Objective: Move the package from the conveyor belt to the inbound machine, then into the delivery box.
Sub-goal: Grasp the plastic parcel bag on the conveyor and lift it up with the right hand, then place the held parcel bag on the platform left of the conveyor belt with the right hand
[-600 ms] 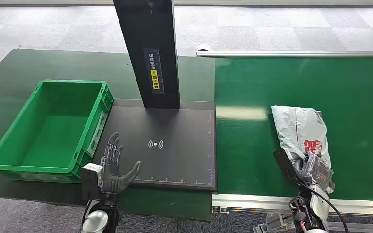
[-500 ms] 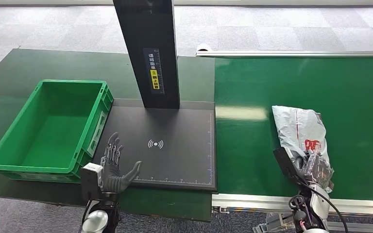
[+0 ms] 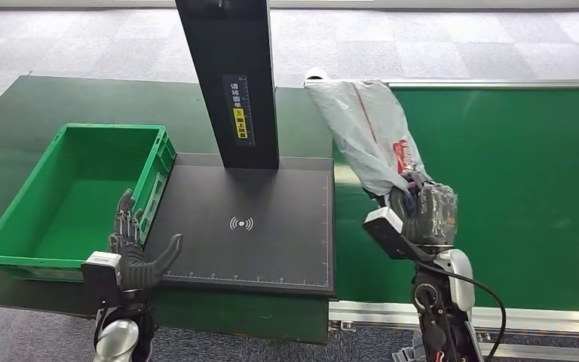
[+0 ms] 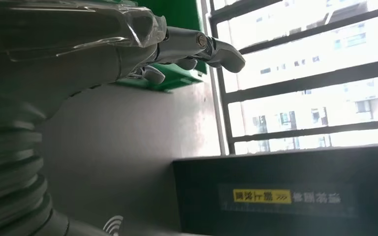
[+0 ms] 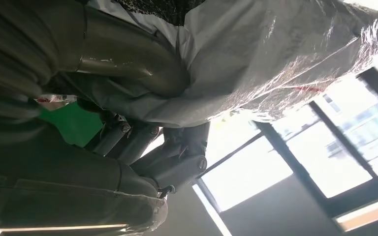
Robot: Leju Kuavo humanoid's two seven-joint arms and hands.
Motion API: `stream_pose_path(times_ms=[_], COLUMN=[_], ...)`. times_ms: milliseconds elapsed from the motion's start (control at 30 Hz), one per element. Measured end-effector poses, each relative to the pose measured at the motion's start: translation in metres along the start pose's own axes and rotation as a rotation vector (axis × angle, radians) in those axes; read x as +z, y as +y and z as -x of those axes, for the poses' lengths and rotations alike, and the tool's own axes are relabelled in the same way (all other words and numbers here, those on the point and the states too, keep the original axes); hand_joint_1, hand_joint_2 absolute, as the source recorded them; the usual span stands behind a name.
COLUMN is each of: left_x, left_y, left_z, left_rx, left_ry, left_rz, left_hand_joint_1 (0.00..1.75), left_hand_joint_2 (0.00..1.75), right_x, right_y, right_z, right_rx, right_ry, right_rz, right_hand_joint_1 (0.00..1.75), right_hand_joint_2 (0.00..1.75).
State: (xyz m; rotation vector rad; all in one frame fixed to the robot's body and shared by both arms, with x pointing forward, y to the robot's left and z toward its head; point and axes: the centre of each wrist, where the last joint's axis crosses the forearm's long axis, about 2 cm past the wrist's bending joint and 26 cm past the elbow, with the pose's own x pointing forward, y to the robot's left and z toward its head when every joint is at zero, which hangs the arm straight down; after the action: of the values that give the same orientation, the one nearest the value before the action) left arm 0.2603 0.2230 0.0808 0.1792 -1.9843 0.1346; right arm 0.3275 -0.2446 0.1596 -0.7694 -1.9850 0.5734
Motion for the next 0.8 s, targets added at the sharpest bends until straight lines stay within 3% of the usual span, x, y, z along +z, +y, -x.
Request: stream_pose_path(times_ms=[167, 300, 433, 633, 800], left_x=[-0.015, -0.017, -0.015, -0.012, -0.012], left_y=[0.018, 0.025, 0.028, 0.030, 0.030], left_z=[-0.015, -0.022, -0.025, -0.026, -0.026], left_rx=[-0.018, -0.024, -0.030, -0.036, -0.032], left_ry=[-0.080, -0.111, -0.119, -0.118, -0.108], left_rz=[-0.051, -0.072, -0.078, -0.085, -0.071], left_hand_joint_1=[0.00, 0.00, 0.00, 0.00, 0.00], left_hand_joint_2=[1.75, 1.75, 1.75, 1.75, 1.75], right_x=[-0.002, -0.003, 0.000, 0.004, 0.005], right_y=[0.036, 0.058, 0.075, 0.093, 0.104], right_z=[-0.049, -0.070, -0.081, -0.089, -0.088], right_rx=[-0.137, -0.204, -0.232, -0.273, -0.402], right_ry=[-0.129, -0.186, -0.204, -0.168, -0.127], right_rz=[-0.149, -0.241, -0.329, -0.453, -0.556], right_hand_joint_1=[1.75, 1.73, 0.00, 0.00, 0.00], right_hand_joint_2=[1.75, 1.75, 1.75, 1.75, 1.75])
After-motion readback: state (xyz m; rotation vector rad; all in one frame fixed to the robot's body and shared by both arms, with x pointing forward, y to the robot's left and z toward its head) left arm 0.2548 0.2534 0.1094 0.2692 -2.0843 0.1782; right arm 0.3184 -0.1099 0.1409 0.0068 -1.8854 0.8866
